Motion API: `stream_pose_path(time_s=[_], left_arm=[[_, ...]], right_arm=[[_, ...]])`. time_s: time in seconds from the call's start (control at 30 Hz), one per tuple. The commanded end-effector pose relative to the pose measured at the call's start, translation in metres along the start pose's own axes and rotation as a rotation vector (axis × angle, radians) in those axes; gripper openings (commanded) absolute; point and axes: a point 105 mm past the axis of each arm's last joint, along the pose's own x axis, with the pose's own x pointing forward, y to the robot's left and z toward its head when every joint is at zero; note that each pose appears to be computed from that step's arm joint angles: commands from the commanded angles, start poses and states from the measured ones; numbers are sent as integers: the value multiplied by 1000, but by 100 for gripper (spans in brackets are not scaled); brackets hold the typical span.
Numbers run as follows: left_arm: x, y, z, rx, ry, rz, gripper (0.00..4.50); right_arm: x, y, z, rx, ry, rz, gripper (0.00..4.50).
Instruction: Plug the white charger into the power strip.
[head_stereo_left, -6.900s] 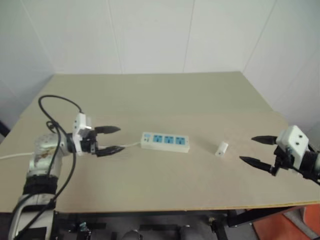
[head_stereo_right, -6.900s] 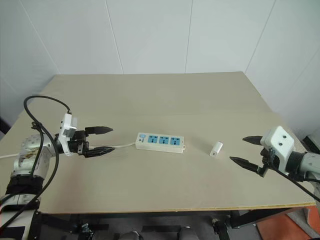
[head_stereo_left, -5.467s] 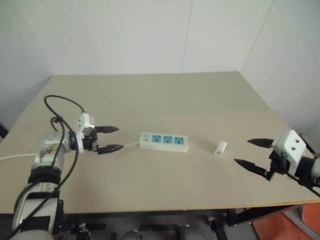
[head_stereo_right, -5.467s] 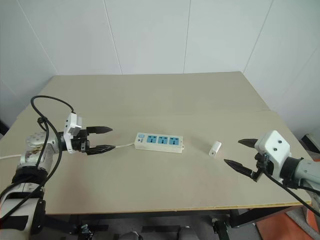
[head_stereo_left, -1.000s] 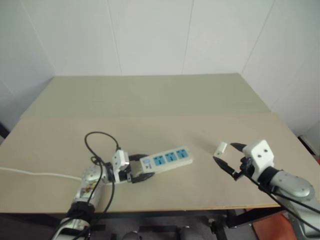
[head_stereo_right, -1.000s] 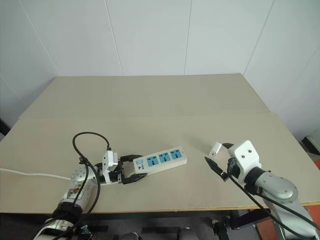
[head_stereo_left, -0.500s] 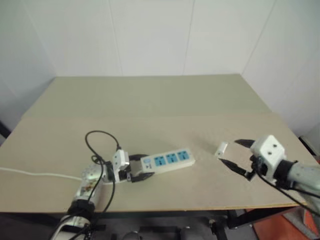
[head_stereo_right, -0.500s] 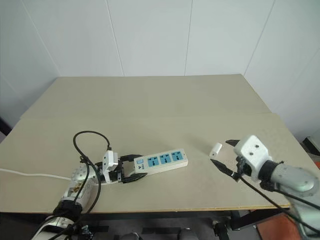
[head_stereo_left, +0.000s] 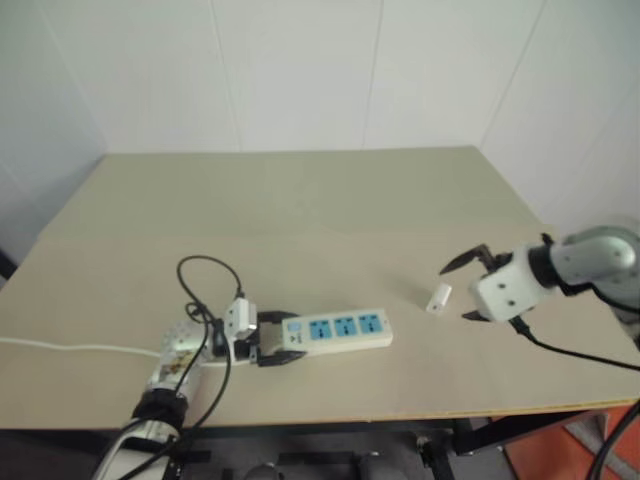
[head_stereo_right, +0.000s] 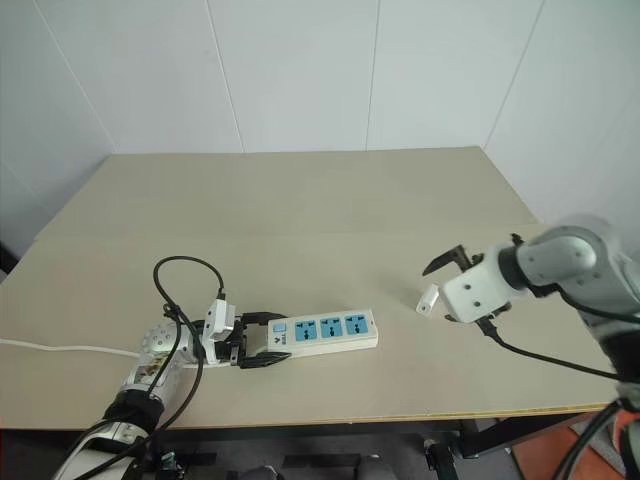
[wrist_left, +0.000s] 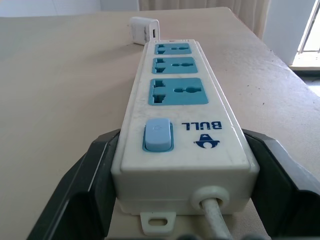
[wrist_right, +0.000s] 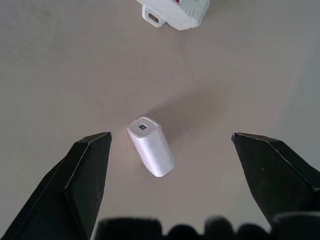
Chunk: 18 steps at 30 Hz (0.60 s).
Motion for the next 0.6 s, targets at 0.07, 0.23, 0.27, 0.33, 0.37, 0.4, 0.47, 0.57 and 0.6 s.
stream_pose_path(time_s=[0.07, 0.23, 0.27, 0.33, 0.37, 0.4, 0.47, 0.57, 0.6], left_arm=[[4, -9, -2, -6, 10, -53, 328], [7, -12, -2, -6, 8, -68, 328], [8, -14, -3, -4, 8, -76, 328], [8, -16, -3, -3, 8, -86, 328], [8, -17, -3, -5, 6, -87, 328], [8, -17, -3, -5, 6, -86, 328], [8, -17, -4, -6, 7, -83, 328], [7, -15, -4, -5, 8, -73, 328], [7, -15, -3, -5, 7, -69, 328]], right_arm=[[5, -3, -5, -145, 39, 143, 450], [18, -7, -11, -224, 65, 230, 450], [22, -8, -11, -236, 65, 244, 450], [27, -10, -11, -265, 63, 265, 450], [29, -10, -12, -274, 62, 269, 450], [32, -11, -12, -284, 60, 275, 450], [37, -11, -13, -297, 58, 284, 450], [43, -12, -17, -313, 61, 303, 450], [46, -12, -17, -314, 62, 304, 450]])
